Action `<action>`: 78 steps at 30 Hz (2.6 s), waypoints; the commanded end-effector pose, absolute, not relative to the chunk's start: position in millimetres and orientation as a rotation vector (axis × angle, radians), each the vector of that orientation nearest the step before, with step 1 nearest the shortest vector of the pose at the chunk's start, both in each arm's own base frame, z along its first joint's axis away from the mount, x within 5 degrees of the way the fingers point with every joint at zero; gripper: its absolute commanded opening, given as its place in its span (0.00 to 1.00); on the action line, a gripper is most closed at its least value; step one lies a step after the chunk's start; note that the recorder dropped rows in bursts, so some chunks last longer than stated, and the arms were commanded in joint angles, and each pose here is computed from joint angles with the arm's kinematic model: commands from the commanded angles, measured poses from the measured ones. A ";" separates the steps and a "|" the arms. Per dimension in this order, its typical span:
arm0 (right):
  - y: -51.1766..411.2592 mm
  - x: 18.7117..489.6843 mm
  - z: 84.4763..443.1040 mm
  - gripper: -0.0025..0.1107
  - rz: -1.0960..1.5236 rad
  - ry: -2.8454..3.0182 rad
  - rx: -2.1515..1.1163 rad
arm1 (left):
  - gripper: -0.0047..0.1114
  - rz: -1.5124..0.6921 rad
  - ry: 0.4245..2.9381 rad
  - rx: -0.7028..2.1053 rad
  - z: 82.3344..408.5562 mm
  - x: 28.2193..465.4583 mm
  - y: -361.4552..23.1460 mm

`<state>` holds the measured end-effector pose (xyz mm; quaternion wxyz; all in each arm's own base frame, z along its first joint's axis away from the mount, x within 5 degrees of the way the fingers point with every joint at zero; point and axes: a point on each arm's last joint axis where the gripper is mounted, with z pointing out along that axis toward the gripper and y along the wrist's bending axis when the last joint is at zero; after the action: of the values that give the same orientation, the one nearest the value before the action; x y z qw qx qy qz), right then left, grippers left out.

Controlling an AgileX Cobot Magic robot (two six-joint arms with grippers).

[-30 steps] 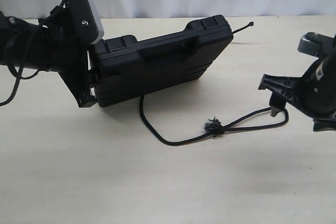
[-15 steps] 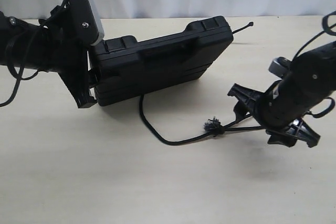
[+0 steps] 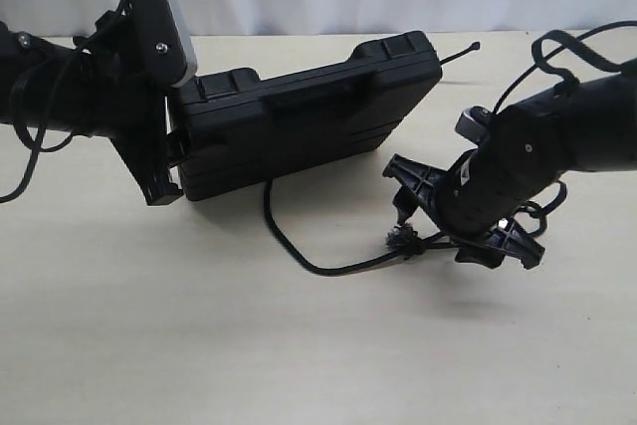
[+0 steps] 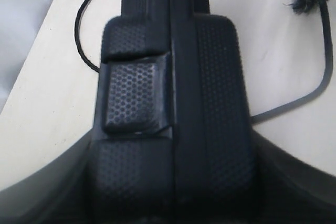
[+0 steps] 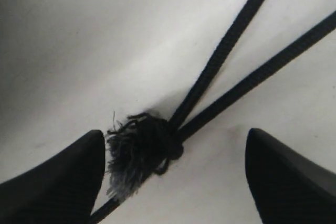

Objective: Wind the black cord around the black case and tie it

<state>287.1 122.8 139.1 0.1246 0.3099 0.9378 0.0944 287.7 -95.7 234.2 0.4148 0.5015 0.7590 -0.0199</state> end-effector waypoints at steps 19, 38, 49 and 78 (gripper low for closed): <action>125.9 294.6 115.4 0.58 0.282 2.722 0.944 | 0.04 -0.010 1.897 1.243 236.7 288.8 -94.1; 117.6 254.3 121.9 0.06 0.607 2.382 0.319 | 0.04 -0.030 1.918 1.208 236.8 288.8 -94.2; 107.8 213.4 127.2 0.06 0.519 2.240 -0.229 | 0.04 -0.050 1.971 1.036 239.6 293.1 -91.8; 126.4 196.8 149.1 0.06 0.328 2.032 -0.703 | 0.04 -0.052 2.008 1.069 220.2 300.9 -93.5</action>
<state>197.1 128.2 148.5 0.4620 -0.2806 0.8285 0.1465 299.4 -93.8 224.8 0.4256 0.4223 0.7999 -0.0248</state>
